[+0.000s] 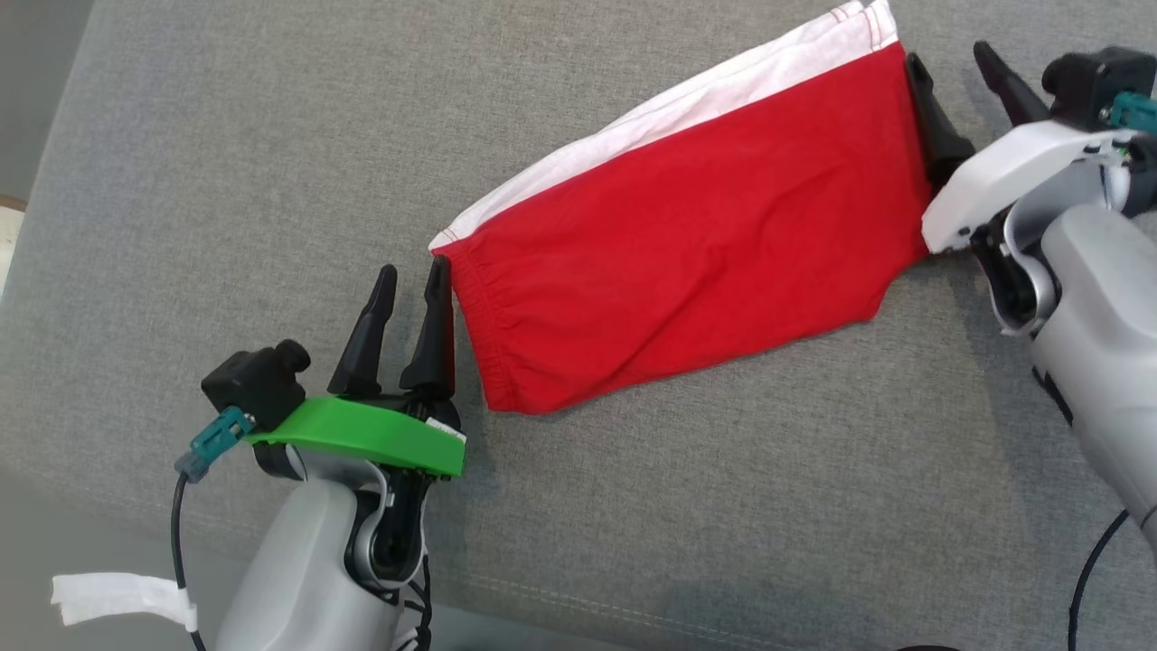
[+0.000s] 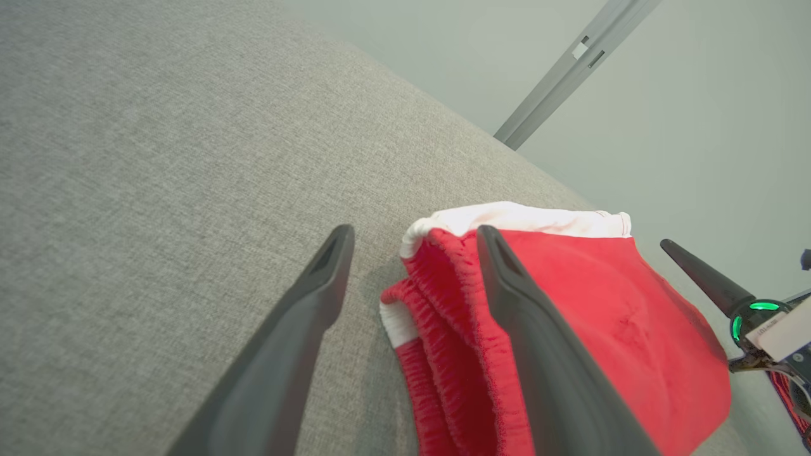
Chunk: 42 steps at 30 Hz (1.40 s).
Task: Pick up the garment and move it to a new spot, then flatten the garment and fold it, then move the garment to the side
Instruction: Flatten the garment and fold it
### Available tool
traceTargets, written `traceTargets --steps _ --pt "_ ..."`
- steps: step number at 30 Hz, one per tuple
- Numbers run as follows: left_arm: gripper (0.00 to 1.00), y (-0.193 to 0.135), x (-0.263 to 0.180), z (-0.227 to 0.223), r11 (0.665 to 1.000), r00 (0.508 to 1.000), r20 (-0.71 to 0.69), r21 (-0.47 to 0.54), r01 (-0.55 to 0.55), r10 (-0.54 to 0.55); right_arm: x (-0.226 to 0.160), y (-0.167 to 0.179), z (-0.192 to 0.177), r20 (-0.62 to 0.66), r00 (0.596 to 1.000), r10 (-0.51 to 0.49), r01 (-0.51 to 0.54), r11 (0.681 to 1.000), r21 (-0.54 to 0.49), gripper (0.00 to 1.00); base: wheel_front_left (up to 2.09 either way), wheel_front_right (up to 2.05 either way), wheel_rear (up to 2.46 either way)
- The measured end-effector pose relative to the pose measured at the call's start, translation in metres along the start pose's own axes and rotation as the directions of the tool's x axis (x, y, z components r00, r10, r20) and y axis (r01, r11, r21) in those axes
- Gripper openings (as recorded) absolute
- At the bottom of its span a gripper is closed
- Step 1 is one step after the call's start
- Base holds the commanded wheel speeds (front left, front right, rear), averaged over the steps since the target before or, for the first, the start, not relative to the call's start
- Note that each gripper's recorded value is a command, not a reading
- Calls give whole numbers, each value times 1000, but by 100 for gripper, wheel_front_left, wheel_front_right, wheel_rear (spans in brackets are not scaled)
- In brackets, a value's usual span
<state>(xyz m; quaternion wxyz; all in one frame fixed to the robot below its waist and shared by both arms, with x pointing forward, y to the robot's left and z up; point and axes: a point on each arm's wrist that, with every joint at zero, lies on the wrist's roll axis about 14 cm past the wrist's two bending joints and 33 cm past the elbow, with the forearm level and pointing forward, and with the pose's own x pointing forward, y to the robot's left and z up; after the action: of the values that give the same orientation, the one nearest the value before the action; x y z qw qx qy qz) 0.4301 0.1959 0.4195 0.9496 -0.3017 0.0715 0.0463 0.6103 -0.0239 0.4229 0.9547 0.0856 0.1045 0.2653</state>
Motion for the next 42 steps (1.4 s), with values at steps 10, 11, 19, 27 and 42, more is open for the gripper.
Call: traceTargets --steps 10,11,19,27,42 --pt "100 -9 -12 3 1000 1000 14 8 25 -25 -34 12 -36 -105 994 16 -9 998 61 100 0 0 0" --pt "100 -9 -12 4 1000 1000 16 8 25 -25 -34 14 -39 -117 993 21 -15 998 55 100 0 0 0" --pt "100 -6 -19 12 1000 999 40 13 14 -14 -31 14 -54 -209 978 5 -3 1000 13 49 0 0 0" --pt "100 -6 -28 18 1000 998 57 15 9 -10 -36 23 -49 -195 981 -7 16 999 44 0 0 0 0" --pt "100 -27 -47 13 997 996 53 27 71 -72 -107 -8 -33 -109 980 -169 187 964 187 0 0 0 0"
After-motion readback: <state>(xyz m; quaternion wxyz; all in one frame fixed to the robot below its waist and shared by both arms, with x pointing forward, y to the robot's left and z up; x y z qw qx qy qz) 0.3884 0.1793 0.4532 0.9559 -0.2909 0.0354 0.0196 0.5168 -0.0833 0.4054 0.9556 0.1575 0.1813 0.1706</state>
